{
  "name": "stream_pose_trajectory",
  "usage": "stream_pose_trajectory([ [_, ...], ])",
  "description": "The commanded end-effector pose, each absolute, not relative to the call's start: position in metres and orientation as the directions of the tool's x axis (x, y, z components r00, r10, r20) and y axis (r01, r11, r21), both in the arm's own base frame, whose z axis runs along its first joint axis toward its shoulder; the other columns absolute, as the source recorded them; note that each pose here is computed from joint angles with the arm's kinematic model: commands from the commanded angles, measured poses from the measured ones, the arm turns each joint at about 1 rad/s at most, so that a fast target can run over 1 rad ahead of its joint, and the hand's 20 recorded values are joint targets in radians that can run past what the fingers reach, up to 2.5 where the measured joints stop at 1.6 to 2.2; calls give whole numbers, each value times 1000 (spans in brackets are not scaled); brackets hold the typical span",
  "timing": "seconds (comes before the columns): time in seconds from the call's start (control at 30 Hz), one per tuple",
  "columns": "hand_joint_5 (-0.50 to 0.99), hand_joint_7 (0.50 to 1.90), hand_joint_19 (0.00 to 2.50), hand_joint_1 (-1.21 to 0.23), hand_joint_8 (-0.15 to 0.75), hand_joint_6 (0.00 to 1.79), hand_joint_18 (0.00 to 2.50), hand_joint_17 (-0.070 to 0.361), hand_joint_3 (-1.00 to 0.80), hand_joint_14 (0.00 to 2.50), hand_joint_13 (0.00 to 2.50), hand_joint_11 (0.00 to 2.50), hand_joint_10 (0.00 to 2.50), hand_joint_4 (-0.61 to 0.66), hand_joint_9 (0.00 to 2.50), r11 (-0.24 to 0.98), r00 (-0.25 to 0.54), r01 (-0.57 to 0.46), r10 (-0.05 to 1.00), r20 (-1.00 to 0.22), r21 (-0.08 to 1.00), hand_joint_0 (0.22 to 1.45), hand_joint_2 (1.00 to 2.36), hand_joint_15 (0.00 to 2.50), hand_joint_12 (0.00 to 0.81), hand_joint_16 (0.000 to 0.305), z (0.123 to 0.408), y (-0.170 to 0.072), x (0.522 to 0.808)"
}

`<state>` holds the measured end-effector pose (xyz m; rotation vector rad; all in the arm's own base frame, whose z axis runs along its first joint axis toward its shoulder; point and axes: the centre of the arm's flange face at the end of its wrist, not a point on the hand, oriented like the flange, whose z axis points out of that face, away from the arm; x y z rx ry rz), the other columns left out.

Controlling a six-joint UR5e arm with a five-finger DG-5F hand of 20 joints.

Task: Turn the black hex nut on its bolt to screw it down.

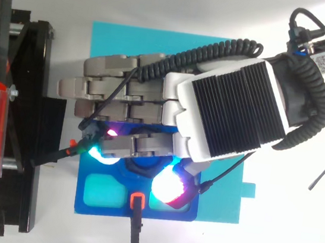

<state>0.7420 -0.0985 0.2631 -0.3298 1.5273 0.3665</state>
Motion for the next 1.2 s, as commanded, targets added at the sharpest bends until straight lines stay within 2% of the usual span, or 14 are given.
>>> stream_pose_trajectory([
  [0.0, -112, 1268, 147, -676, 281, 500, 219, 114, -477, 0, 175, 141, 6, 286, 516, 902, 12, -432, 26, -1000, 18, 587, 1002, 0, 350, 51, 263, -98, 742],
  [0.8, -113, 1245, 156, -668, 289, 531, 244, 114, -500, 0, 200, 154, 4, 296, 551, 902, 15, -432, 26, -1000, 17, 567, 1000, 0, 352, 51, 263, -98, 743],
  [1.17, -109, 1241, 161, -653, 293, 543, 253, 111, -445, 0, 212, 159, 4, 289, 582, 902, 21, -432, 26, -999, 14, 618, 1005, 0, 345, 50, 264, -98, 743],
])
